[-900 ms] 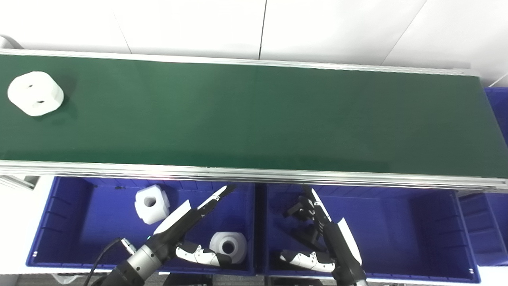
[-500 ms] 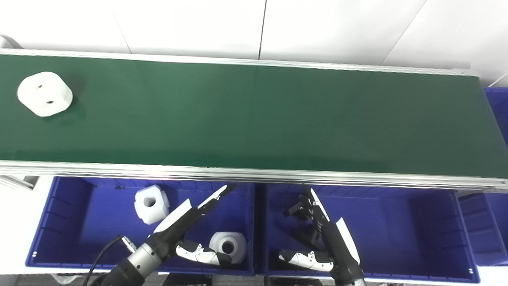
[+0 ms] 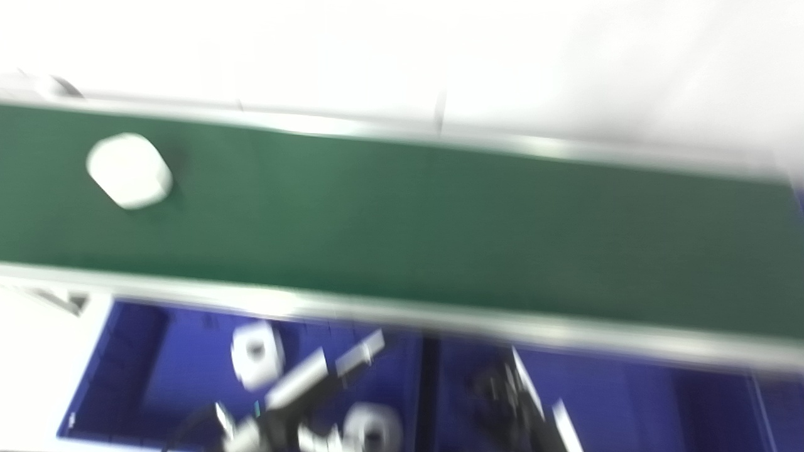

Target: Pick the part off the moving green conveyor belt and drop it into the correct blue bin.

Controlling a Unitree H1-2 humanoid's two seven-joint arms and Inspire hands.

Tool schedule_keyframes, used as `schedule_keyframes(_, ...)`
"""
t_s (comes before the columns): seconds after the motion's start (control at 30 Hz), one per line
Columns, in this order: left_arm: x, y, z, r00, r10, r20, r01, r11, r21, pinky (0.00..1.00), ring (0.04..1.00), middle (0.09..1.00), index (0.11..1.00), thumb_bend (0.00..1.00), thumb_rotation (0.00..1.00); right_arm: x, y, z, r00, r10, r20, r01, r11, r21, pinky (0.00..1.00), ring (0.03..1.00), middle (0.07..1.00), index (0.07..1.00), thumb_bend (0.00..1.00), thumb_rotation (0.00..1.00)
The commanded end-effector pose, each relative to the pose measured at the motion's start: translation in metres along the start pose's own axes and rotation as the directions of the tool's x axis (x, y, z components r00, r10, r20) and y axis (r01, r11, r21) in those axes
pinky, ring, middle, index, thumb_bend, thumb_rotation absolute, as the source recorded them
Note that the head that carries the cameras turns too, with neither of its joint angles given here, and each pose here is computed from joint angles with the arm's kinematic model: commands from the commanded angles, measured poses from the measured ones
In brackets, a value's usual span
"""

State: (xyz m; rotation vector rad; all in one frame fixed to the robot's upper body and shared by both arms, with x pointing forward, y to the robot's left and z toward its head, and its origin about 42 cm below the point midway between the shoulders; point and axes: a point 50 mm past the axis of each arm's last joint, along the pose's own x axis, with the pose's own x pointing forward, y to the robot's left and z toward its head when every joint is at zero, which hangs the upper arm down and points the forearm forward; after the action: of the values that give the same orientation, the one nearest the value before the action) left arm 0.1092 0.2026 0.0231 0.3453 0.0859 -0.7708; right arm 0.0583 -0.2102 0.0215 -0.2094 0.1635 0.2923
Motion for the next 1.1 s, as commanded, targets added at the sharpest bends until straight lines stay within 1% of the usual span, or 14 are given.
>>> schedule_keyframes(0.0, 0.003, -0.001, 0.006, 0.999, 0.014, 0.051, -0.015, 1.0, 0.017, 0.9, 1.0, 1.0, 1.0, 0.83, 0.44, -0.001, -0.003, 0.006, 0.997, -0.027, 0.066, 0.027, 1.0, 0.004, 0.84, 0.943, 1.0, 1.0, 0.89, 0.47)
schedule_keyframes(0.1, 0.007, -0.002, 0.004, 0.998, 0.017, 0.061, -0.018, 1.0, 0.014, 0.88, 0.996, 1.0, 1.0, 0.83, 0.44, -0.003, -0.005, 0.005, 0.998, -0.022, 0.058, 0.022, 1.0, 0.002, 0.91, 0.984, 1.0, 1.0, 0.9, 0.48)
schedule_keyframes(0.17, 0.008, -0.003, 0.003, 0.997, 0.02, 0.069, -0.021, 1.0, 0.011, 0.87, 0.986, 1.0, 0.994, 0.83, 0.42, -0.003, -0.006, 0.006, 0.998, -0.024, 0.06, 0.024, 1.0, 0.008, 0.89, 0.985, 1.0, 1.0, 0.89, 0.47)
schedule_keyframes(0.3, 0.009, -0.002, 0.003, 0.997, 0.014, 0.07, -0.015, 1.0, 0.019, 0.85, 0.981, 1.0, 1.0, 0.83, 0.44, -0.003, -0.006, 0.006, 0.998, -0.026, 0.059, 0.026, 1.0, 0.006, 0.95, 1.0, 1.0, 1.0, 0.89, 0.46)
schedule_keyframes(0.4, 0.009, -0.002, 0.005, 0.996, 0.022, 0.083, -0.021, 1.0, -0.01, 0.85, 0.98, 1.0, 0.998, 0.82, 0.41, -0.002, -0.006, 0.004, 0.998, -0.02, 0.058, 0.02, 1.0, 0.003, 0.93, 0.998, 1.0, 1.0, 0.89, 0.47)
schedule_keyframes(0.43, 0.009, -0.002, 0.006, 0.995, 0.035, 0.093, -0.032, 0.999, -0.03, 0.85, 0.983, 1.0, 0.994, 0.82, 0.4, -0.002, -0.006, 0.005, 0.998, -0.019, 0.058, 0.019, 1.0, 0.006, 0.92, 0.997, 1.0, 1.0, 0.88, 0.47)
schedule_keyframes(0.53, 0.008, 0.0, 0.01, 0.991, 0.07, 0.115, -0.063, 0.996, -0.065, 0.86, 0.979, 1.0, 0.966, 0.83, 0.4, -0.001, -0.005, 0.006, 0.998, -0.019, 0.055, 0.018, 1.0, 0.014, 0.99, 1.0, 1.0, 1.0, 0.89, 0.45)
schedule_keyframes(0.6, 0.004, 0.002, 0.019, 0.984, 0.109, 0.142, -0.099, 0.992, -0.077, 0.86, 0.967, 0.994, 0.951, 0.83, 0.4, -0.001, -0.003, 0.007, 0.998, -0.019, 0.057, 0.018, 1.0, 0.013, 1.0, 1.0, 1.0, 1.0, 0.89, 0.45)
schedule_keyframes(0.67, 0.0, 0.005, 0.031, 0.972, 0.157, 0.176, -0.142, 0.986, -0.092, 0.85, 0.951, 0.978, 0.933, 0.82, 0.39, -0.001, -0.003, 0.008, 0.998, -0.02, 0.058, 0.02, 1.0, 0.007, 1.0, 1.0, 1.0, 1.0, 0.89, 0.45)
schedule_keyframes(0.73, -0.003, 0.014, 0.047, 0.951, 0.205, 0.232, -0.184, 0.977, -0.107, 0.85, 0.937, 0.963, 0.919, 0.84, 0.38, 0.001, -0.003, 0.008, 0.998, -0.018, 0.058, 0.018, 1.0, 0.009, 1.0, 1.0, 1.0, 1.0, 0.89, 0.46)
schedule_keyframes(0.8, -0.003, 0.027, 0.061, 0.927, 0.234, 0.292, -0.21, 0.971, -0.111, 0.84, 0.93, 0.961, 0.917, 0.85, 0.38, 0.003, -0.003, 0.007, 0.998, -0.015, 0.065, 0.015, 1.0, 0.007, 1.0, 1.0, 1.0, 1.0, 0.88, 0.46)
schedule_keyframes(0.9, -0.003, 0.056, 0.083, 0.879, 0.278, 0.388, -0.257, 0.961, -0.108, 0.83, 0.919, 0.949, 0.916, 0.85, 0.35, 0.007, -0.001, 0.006, 0.997, -0.014, 0.073, 0.013, 1.0, 0.02, 1.0, 1.0, 1.0, 1.0, 0.88, 0.44)
schedule_keyframes(0.93, -0.004, 0.064, 0.088, 0.871, 0.281, 0.403, -0.266, 0.959, -0.093, 0.84, 0.925, 0.951, 0.924, 0.84, 0.35, 0.009, 0.0, 0.006, 0.997, -0.015, 0.075, 0.014, 1.0, 0.019, 0.99, 1.0, 1.0, 1.0, 0.87, 0.44)
schedule_keyframes(1.07, -0.003, 0.088, 0.099, 0.864, 0.284, 0.416, -0.297, 0.954, -0.033, 0.87, 0.95, 0.97, 0.948, 0.84, 0.35, 0.011, 0.001, 0.005, 0.997, -0.025, 0.075, 0.025, 1.0, 0.007, 0.93, 0.993, 1.0, 1.0, 0.89, 0.47)
